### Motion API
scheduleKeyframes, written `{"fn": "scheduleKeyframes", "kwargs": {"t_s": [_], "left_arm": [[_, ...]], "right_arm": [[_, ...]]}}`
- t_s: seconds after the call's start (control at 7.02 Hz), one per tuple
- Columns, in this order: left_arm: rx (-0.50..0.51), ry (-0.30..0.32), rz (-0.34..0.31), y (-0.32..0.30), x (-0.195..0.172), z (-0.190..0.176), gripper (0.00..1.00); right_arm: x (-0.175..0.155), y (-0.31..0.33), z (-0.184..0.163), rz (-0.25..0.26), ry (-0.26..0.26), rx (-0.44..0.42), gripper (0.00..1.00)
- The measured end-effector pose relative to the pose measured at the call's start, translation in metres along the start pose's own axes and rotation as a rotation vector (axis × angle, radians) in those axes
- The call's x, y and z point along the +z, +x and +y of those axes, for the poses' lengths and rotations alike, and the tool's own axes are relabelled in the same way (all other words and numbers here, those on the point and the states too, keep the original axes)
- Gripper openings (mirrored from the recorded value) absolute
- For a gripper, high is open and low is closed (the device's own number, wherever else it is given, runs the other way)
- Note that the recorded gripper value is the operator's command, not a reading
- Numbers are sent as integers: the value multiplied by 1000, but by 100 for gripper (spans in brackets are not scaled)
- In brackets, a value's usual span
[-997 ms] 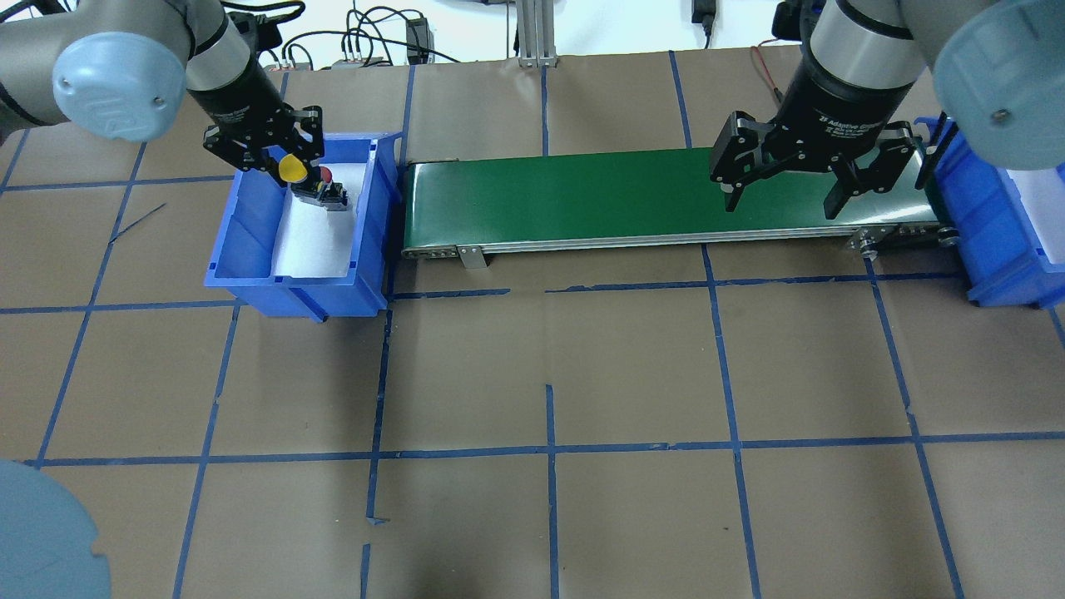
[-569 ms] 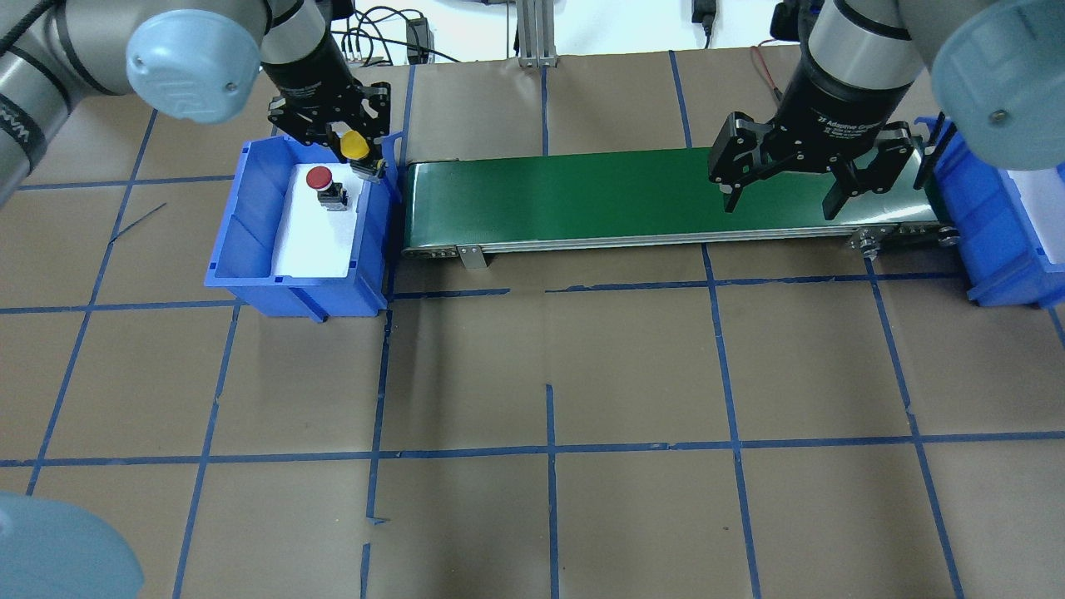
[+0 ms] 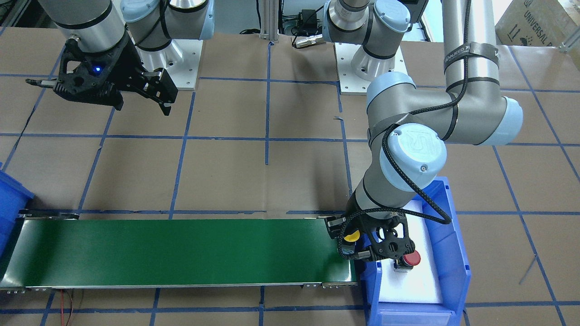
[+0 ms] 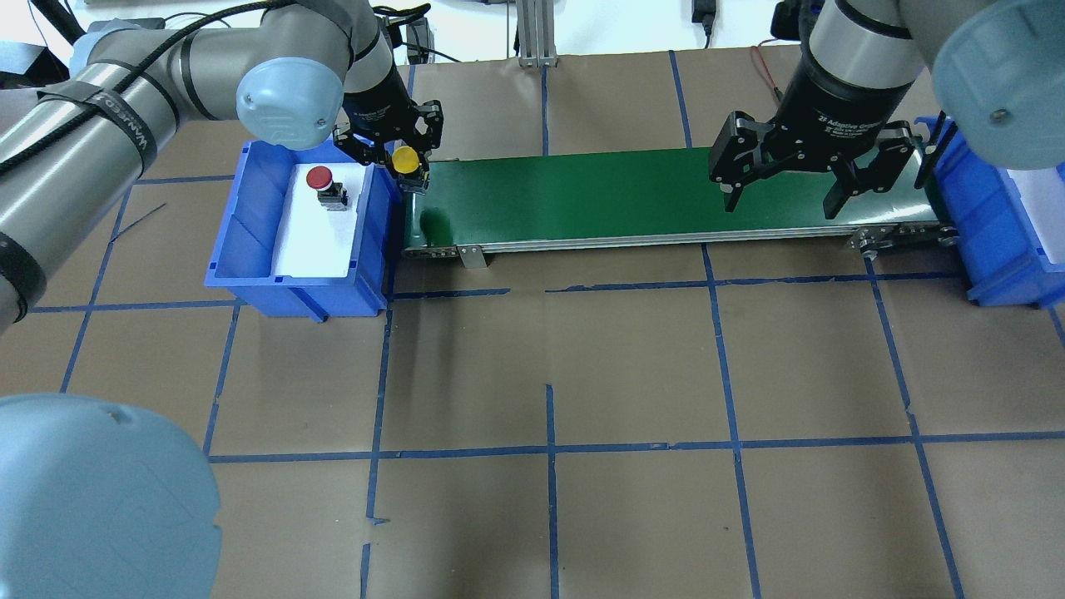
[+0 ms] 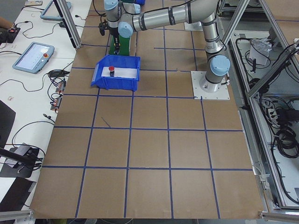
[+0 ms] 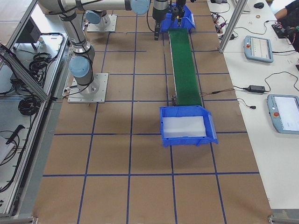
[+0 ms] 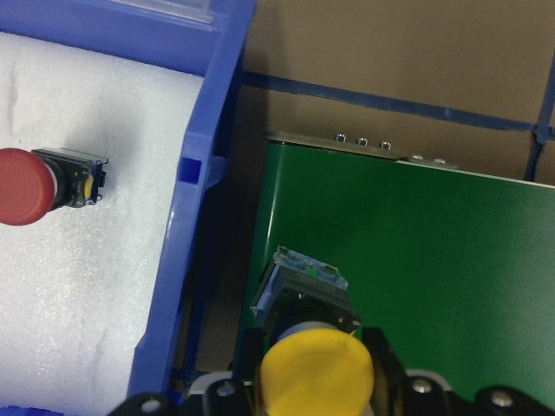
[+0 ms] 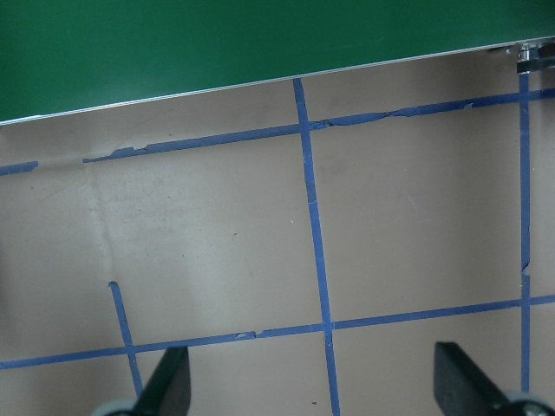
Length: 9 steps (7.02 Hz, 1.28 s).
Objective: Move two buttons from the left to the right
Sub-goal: 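Lift the yellow button and carry it onto the green conveyor, then release the yellow button on the belt and return left gripper to bin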
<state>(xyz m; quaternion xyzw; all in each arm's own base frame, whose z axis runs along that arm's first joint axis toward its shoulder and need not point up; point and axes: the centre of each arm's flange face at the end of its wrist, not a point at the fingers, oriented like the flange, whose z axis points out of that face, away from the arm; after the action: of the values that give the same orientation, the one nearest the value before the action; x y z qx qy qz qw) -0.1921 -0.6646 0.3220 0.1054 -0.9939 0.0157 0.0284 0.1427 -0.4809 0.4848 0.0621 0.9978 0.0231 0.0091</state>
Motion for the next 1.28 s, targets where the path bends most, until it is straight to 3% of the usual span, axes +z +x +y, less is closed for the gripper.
{"fn": "scheduleKeyframes", "kwargs": {"t_s": [0.43,0.57,0.71,1.0,1.28], "left_arm": [[-32,14,15,6,12,-7,36],[-28,10,16,7,15,-6,50],[-6,6,16,8,16,-4,100],[73,0,24,8,16,2,100],[31,11,33,8,7,3,100]], "right_arm": [[2,1,0,1,-4,1,100],[2,3,-1,1,-5,5,100],[2,4,-2,1,-4,7,100],[0,4,-2,-1,0,8,100],[0,6,-4,-2,6,12,100]]}}
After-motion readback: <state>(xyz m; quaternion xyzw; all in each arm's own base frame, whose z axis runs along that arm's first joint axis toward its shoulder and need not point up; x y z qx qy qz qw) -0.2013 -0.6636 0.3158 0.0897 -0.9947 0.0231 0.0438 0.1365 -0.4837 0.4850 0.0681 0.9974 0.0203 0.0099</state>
